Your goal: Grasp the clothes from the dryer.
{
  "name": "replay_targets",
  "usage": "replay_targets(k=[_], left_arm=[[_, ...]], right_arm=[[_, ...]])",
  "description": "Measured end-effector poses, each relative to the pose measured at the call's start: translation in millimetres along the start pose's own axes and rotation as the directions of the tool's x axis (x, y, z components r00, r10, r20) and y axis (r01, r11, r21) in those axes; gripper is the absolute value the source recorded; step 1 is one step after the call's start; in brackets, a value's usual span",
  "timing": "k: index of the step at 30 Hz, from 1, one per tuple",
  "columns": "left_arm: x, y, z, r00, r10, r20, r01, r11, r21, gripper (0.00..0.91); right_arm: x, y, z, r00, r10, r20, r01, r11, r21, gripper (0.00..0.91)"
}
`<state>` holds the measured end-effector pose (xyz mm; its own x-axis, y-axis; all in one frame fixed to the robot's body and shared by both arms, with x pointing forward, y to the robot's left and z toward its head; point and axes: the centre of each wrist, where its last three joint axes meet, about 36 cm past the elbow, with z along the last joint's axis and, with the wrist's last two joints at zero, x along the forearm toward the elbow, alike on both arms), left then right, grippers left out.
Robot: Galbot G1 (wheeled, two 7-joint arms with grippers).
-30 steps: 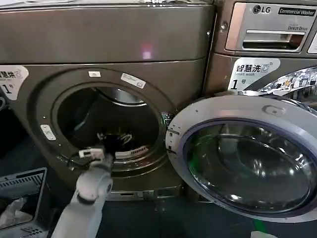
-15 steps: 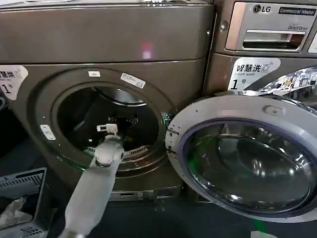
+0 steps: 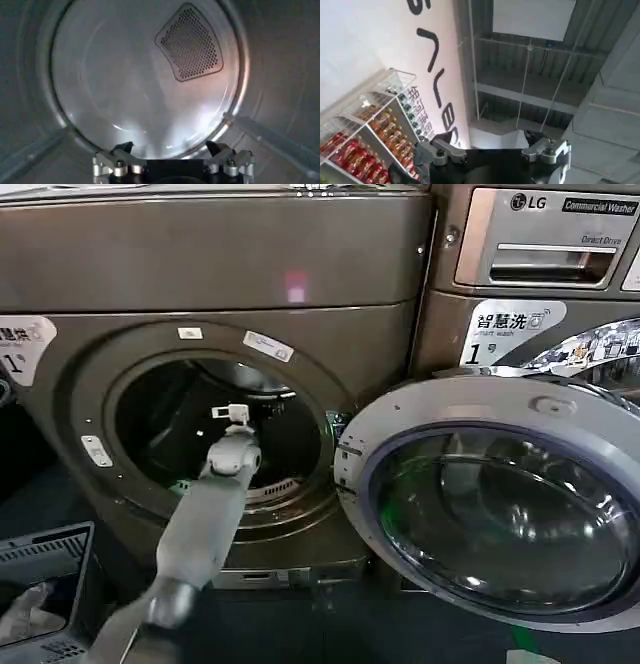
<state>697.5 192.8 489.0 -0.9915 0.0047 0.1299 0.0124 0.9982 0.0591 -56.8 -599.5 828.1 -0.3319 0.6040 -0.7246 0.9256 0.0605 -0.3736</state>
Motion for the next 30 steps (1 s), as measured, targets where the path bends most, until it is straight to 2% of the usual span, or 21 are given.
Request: replay_targets(k=[8,18,23,30], left_arm=[[-25.0,9.3,0.4,0.998,0.028,-0.060,-0.030,0.999,-0.042,0.907],[-43.7,26.7,-9.0,0.971,0.155,-0.181,-0.190,0.962,-0.195,0.907],[-50.3,33.3,-11.6,0.941,0.234,-0.246,-0.303,0.904,-0.300,0.907],[-58.0,41.6,-12.3,0.868,0.356,-0.347,-0.486,0.755,-0.440,0.907]], right_arm=[[-1.0,2.0,1.8,1.000,-0.005,0.002,0.005,1.000,-0.009,0.907],[-0.1,2.4,2.6,1.000,-0.007,0.002,0.007,1.000,-0.014,0.907],[0.4,1.1,2.3,1.000,-0.005,0.002,0.005,1.000,-0.012,0.907],[1.3,0.0,2.1,1.000,-0.005,0.001,0.005,1.000,-0.008,0.907]])
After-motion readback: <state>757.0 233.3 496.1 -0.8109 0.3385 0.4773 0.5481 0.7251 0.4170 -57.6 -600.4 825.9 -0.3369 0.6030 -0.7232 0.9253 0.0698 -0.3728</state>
